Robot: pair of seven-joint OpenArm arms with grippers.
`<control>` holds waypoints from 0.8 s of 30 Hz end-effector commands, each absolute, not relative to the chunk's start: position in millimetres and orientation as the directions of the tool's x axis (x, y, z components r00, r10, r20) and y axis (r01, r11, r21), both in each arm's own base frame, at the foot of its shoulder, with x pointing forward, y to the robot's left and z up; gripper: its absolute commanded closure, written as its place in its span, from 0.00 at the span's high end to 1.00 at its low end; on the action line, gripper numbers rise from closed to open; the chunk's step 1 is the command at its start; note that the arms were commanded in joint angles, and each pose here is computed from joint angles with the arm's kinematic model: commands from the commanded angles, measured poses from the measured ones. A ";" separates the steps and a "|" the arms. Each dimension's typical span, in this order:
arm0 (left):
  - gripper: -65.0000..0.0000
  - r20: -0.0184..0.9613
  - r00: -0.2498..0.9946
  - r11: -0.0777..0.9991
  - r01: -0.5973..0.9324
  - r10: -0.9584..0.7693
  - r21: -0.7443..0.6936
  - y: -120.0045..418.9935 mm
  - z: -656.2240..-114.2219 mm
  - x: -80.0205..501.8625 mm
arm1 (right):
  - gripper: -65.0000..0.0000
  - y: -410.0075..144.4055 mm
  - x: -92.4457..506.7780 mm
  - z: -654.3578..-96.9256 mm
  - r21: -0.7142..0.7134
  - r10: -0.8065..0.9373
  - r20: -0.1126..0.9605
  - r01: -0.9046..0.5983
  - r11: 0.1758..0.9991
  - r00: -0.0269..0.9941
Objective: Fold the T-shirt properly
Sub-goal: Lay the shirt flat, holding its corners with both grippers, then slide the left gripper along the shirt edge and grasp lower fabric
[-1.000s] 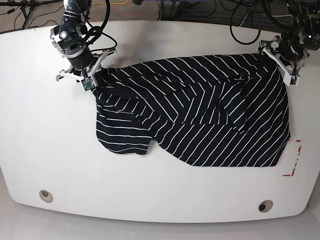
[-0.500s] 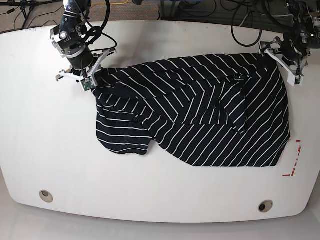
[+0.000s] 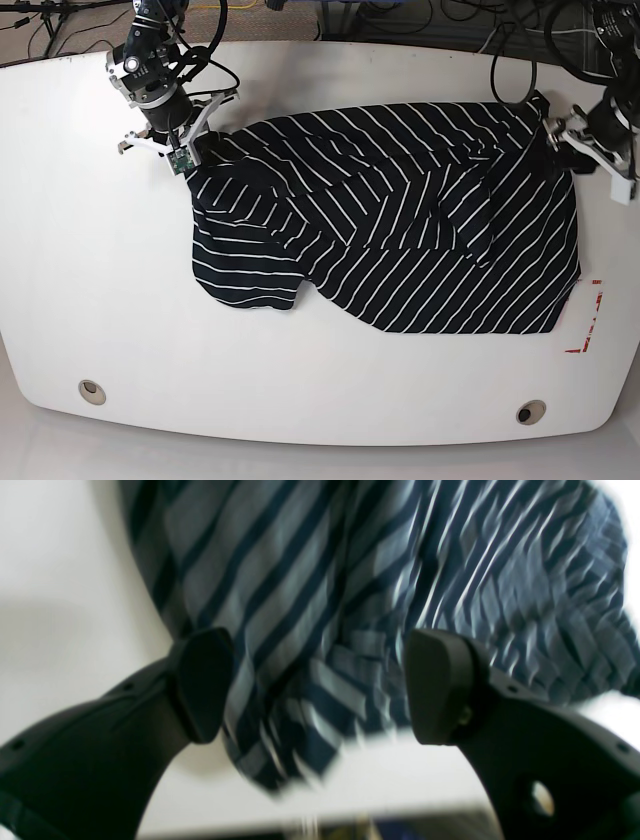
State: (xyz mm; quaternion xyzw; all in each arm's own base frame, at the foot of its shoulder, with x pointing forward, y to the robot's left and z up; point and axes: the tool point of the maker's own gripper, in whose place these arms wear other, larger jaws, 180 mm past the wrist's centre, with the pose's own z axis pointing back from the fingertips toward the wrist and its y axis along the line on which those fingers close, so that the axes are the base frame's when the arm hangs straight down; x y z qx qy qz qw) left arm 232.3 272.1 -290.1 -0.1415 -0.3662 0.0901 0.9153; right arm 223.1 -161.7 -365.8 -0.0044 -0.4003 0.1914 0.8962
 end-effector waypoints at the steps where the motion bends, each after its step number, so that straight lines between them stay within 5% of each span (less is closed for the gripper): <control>1: 0.78 0.720 0.643 0.954 -0.053 0.260 -0.297 284.6 -264.0 254.5 | 0.00 -162.6 230.2 -354.5 -0.171 0.340 0.746 -0.327 0.929 0.573; 24: 0.78 0.718 0.588 0.917 -0.354 0.372 -0.185 386.4 -301.1 398.8 | 0.00 -156.7 245.8 -345.3 -0.164 0.318 0.777 -0.313 0.935 0.543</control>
